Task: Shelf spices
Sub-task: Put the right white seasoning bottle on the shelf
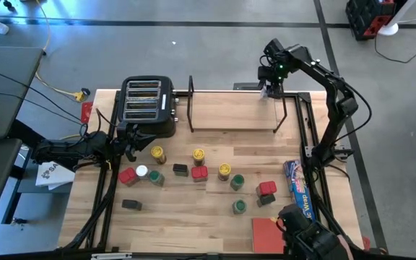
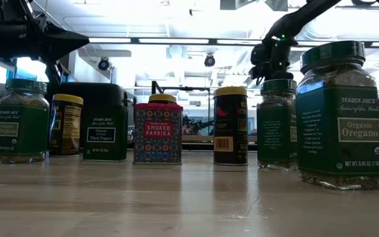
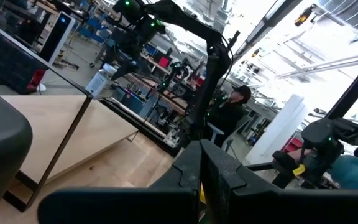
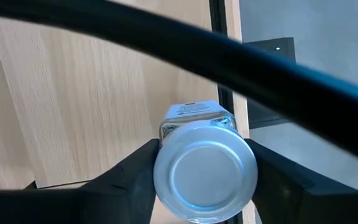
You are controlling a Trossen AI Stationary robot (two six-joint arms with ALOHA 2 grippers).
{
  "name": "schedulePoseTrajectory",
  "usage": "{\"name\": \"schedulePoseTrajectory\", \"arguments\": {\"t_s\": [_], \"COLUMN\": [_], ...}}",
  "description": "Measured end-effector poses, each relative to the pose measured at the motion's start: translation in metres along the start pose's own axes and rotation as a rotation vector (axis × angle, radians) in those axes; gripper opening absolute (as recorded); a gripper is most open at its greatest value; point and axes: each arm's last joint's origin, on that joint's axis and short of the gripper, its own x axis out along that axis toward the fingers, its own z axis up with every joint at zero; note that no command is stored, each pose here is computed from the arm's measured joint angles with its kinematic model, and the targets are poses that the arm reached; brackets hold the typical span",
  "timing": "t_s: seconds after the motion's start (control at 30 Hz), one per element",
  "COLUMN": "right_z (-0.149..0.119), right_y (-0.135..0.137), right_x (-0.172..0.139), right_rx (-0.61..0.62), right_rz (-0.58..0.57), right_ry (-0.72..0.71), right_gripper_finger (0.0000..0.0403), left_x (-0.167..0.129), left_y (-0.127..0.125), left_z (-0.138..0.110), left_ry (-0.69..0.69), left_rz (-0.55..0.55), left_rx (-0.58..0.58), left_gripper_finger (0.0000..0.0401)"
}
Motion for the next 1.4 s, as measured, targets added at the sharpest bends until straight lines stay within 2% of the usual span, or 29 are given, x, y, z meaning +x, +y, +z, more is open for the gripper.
{"name": "schedulePoseTrajectory", "arguments": {"t_s": [0.17, 0.4, 0.53, 0.7, 1.0, 1.13, 1.27, 1.4], "right_z": [0.0, 0.0, -0.001, 0.003, 0.012, 0.015, 0.017, 0.017], "right_y": [0.0, 0.0, 0.0, 0.011, 0.033, 0.03, 0.022, 0.017], "right_x": [0.0, 0.0, -0.002, -0.02, -0.047, -0.037, -0.017, -0.007], "right_rx": [0.001, -0.002, -0.016, -0.064, -0.06, -0.055, -0.074, -0.058], "right_rz": [-0.004, -0.004, -0.05, -0.155, -0.209, -0.196, -0.208, -0.192], "right_ry": [0.001, 0.003, 0.061, 0.111, 0.038, 0.066, 0.164, 0.185], "right_gripper_finger": [0.0237, 0.0228, 0.0227, 0.0228, 0.0228, 0.0228, 0.0227, 0.0209], "left_x": [0.0, 0.0, 0.0, 0.0, 0.0, 0.0, 0.0, 0.0], "left_y": [0.0, 0.0, 0.0, 0.0, 0.0, 0.0, 0.0, 0.0], "left_z": [0.0, 0.0, 0.0, 0.0, 0.0, 0.0, 0.0, 0.0], "left_ry": [0.001, 0.008, 0.009, 0.009, 0.009, 0.008, 0.009, 0.009], "left_rz": [-0.002, -0.014, -0.017, -0.016, -0.016, -0.016, -0.016, -0.016], "left_rx": [0.0, 0.0, -0.001, -0.001, -0.001, -0.001, -0.001, -0.001], "left_gripper_finger": [0.0001, 0.0001, 0.0001, 0.0001, 0.0001, 0.0001, 0.0001, 0.0001]}}
